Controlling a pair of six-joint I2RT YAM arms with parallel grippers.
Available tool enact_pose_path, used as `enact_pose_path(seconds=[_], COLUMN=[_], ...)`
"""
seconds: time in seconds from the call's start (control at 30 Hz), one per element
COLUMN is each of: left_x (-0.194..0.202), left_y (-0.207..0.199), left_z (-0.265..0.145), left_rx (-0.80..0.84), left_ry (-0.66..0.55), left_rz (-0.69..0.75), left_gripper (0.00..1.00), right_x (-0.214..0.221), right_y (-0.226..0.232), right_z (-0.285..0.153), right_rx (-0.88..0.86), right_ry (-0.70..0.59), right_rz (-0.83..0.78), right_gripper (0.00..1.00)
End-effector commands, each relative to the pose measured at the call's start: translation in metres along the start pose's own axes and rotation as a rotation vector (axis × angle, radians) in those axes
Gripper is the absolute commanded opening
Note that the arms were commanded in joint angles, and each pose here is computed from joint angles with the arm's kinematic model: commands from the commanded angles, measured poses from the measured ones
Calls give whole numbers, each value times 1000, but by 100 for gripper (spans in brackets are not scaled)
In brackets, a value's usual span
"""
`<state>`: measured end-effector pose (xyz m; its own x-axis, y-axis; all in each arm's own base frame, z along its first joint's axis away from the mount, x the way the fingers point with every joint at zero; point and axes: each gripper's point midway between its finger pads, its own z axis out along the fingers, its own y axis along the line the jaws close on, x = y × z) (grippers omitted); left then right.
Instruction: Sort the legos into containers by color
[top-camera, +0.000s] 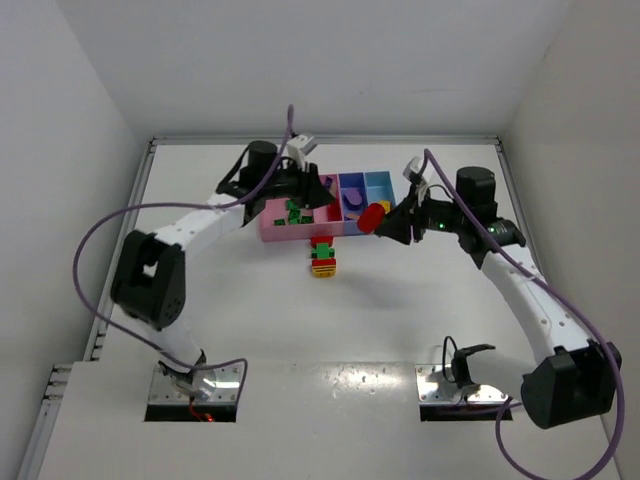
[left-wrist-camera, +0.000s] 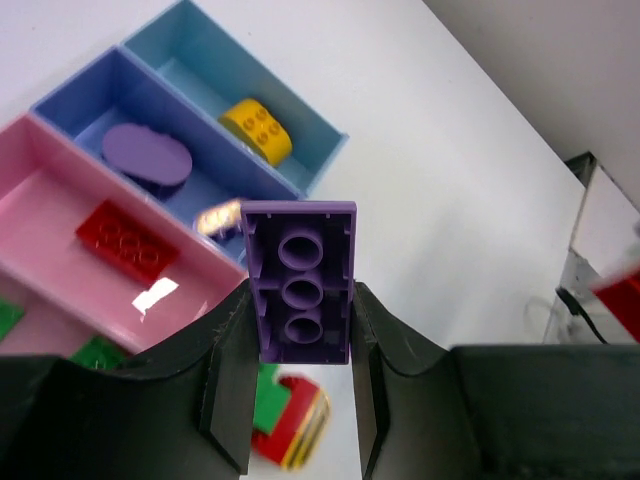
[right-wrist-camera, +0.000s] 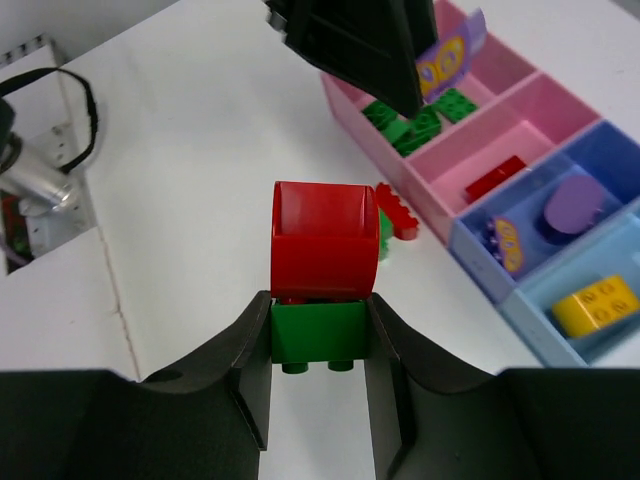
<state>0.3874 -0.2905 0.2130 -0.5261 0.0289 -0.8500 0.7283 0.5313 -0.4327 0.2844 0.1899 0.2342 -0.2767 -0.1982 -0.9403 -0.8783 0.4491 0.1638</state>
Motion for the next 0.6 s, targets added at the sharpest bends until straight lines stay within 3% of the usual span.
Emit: enact_pose_path(seconds=[0.0,0.07,0.13,0.17,0.37,0.47,0.5,0.57], left_x=[-2,-18,0,-14,-12,-12,-9,-9], left_y=[20,22,39,37,64,71,75,78], left_z=[43,62,87,96,131,137,139,140], left_rx=[-42,-40,-65,-61,-82,-102,-114,-127], left_ry=[20,1,51,29,35,34,42,44], left_rz=[-5,6,-34,-27,-56,-58,-53,-56], left_gripper=[11,12,14,14,22,35,48,58], right_x=[-5,-3,-6,-5,-4,-4,-2,-2], right_y=[-16,-21,-28,-28,-38,-40,-40,-40], right_z=[-15,-22,-31,-34,-45,-46,-44,-44], right_rx=[98,127,146,149,166,163,152,152], right_ry=[-26,-39,-79,-91,-118,-121,-119,-119], right_rz=[-19,6,34,47,87,90,106,106], right_gripper=[0,0,0,0,0,0,0,0])
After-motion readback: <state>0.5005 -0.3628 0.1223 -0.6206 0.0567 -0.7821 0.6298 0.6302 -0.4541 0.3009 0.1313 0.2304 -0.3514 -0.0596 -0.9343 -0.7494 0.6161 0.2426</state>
